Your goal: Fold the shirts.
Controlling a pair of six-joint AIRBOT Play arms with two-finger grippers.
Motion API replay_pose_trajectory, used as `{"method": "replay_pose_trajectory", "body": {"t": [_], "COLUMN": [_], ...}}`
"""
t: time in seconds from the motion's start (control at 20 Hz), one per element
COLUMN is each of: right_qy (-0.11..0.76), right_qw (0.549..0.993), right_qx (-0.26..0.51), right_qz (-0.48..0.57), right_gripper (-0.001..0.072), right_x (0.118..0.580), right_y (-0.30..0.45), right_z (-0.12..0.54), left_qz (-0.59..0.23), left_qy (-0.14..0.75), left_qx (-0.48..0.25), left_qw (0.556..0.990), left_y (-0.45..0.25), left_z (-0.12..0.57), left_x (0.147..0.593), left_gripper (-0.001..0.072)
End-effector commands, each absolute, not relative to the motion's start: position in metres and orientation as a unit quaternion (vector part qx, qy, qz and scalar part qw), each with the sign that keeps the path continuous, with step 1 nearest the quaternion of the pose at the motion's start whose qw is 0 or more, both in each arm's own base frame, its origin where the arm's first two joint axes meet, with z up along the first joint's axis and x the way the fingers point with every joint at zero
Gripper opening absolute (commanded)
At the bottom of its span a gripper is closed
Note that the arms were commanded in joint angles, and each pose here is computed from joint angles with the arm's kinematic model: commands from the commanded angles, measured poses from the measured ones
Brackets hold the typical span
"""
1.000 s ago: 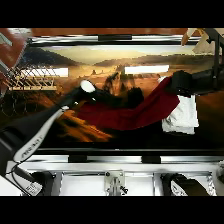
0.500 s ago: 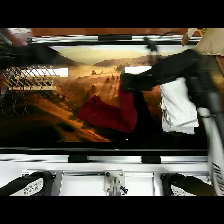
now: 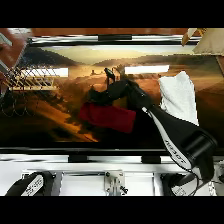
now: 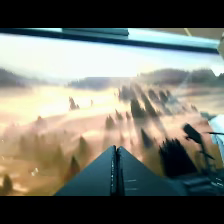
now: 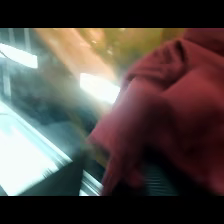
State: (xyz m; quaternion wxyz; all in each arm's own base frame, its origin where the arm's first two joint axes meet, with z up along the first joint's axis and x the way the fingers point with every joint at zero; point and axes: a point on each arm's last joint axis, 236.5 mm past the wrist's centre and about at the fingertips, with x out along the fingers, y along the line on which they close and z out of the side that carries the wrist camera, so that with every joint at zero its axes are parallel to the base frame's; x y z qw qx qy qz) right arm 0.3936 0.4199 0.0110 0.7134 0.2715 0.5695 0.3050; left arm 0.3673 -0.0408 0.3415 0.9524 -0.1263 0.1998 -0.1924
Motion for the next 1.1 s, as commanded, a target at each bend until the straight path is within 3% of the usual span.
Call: {"method": "replay_pose_trajectory", "body": {"t": [0.0,0.15,0.35,0.4,0.45,0.6,0.8,1.05], "right_qy": [0.538,0.54,0.638,0.665,0.693,0.749,0.741,0.756], "right_qw": [0.717,0.732,0.743,0.732,0.71,0.642,0.629,0.602], "right_qx": [0.331,0.288,0.097,0.065,0.056,0.107,0.19,0.199], "right_qz": [0.293,0.298,0.177,0.137,0.111,0.123,0.138,0.161], "right_gripper": [0.0559,0.0559,0.0559,0.0572,0.065,0.0672,0.0672,0.0672], "right_x": [0.418,0.424,0.403,0.395,0.385,0.349,0.343,0.332], "right_y": [0.434,0.391,0.238,0.198,0.169,0.153,0.182,0.206], "right_z": [0.008,0.031,0.011,0.005,-0.001,-0.03,-0.066,-0.092], "left_qz": [-0.197,-0.199,-0.198,-0.198,-0.198,-0.199,-0.199,-0.199], "left_qy": [0.229,0.252,0.258,0.257,0.257,0.256,0.256,0.256], "left_qx": [-0.136,-0.148,-0.152,-0.151,-0.15,-0.15,-0.15,-0.15], "left_qw": [0.944,0.935,0.933,0.934,0.934,0.934,0.934,0.934], "left_y": [-0.044,-0.046,-0.046,-0.046,-0.046,-0.046,-0.046,-0.046], "left_z": [0.321,0.299,0.293,0.293,0.294,0.294,0.294,0.294], "left_x": [0.363,0.365,0.366,0.365,0.365,0.364,0.364,0.364], "left_gripper": [0.0033,0.0033,0.0033,0.0033,0.0033,0.0033,0.0033,0.0033]}}
